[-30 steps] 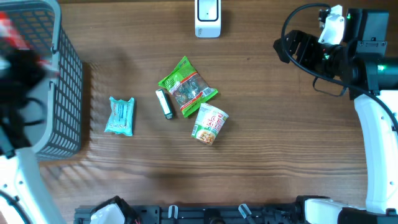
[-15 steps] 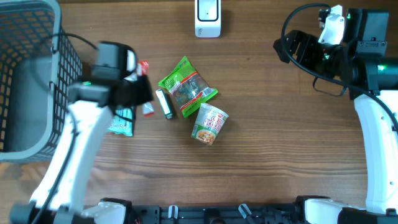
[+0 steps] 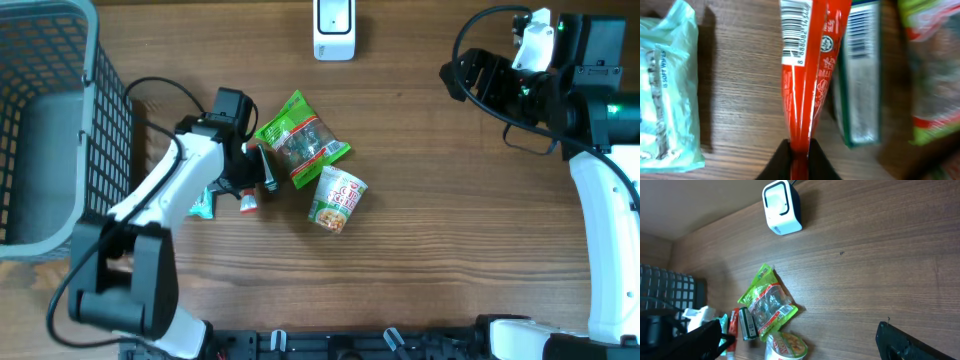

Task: Scan the item barcode
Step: 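Carry the red stick out and lay it between wipes and box, then move the right gripper down over the cup noodle, then grasp the cup noodle with the right gripper and shift it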

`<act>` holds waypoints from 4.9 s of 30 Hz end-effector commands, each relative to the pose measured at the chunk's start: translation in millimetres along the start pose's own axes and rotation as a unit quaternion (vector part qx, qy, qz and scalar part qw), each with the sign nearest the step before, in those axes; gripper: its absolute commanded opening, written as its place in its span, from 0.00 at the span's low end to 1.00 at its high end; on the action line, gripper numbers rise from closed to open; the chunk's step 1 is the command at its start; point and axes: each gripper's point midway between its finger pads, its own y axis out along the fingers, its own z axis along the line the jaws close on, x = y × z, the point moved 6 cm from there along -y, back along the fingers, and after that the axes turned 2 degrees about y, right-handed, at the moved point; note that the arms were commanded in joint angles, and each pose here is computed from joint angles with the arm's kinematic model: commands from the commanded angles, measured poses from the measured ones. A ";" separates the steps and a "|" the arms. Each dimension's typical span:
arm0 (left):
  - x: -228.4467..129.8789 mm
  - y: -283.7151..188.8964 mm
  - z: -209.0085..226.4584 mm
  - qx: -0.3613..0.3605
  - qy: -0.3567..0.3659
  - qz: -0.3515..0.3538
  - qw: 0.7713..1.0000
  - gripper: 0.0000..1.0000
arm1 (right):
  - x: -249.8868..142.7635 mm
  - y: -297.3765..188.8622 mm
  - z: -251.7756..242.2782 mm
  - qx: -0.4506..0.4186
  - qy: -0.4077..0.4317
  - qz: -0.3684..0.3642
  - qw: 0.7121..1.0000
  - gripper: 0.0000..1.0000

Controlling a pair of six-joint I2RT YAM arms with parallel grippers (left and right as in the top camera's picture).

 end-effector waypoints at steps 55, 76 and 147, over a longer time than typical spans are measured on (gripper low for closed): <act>36.5 -157.8 47.3 -0.094 -0.171 -0.272 0.942 1.00 | -33.5 5.2 25.8 0.052 0.145 0.102 0.983 0.91; 36.5 -157.8 47.0 -0.094 -0.171 -0.272 0.942 1.00 | -242.0 126.5 54.1 -0.106 0.126 0.291 0.942 1.00; 36.5 -157.8 47.0 -0.094 -0.171 -0.272 0.942 1.00 | -241.8 168.7 4.1 -0.191 0.150 0.249 0.937 1.00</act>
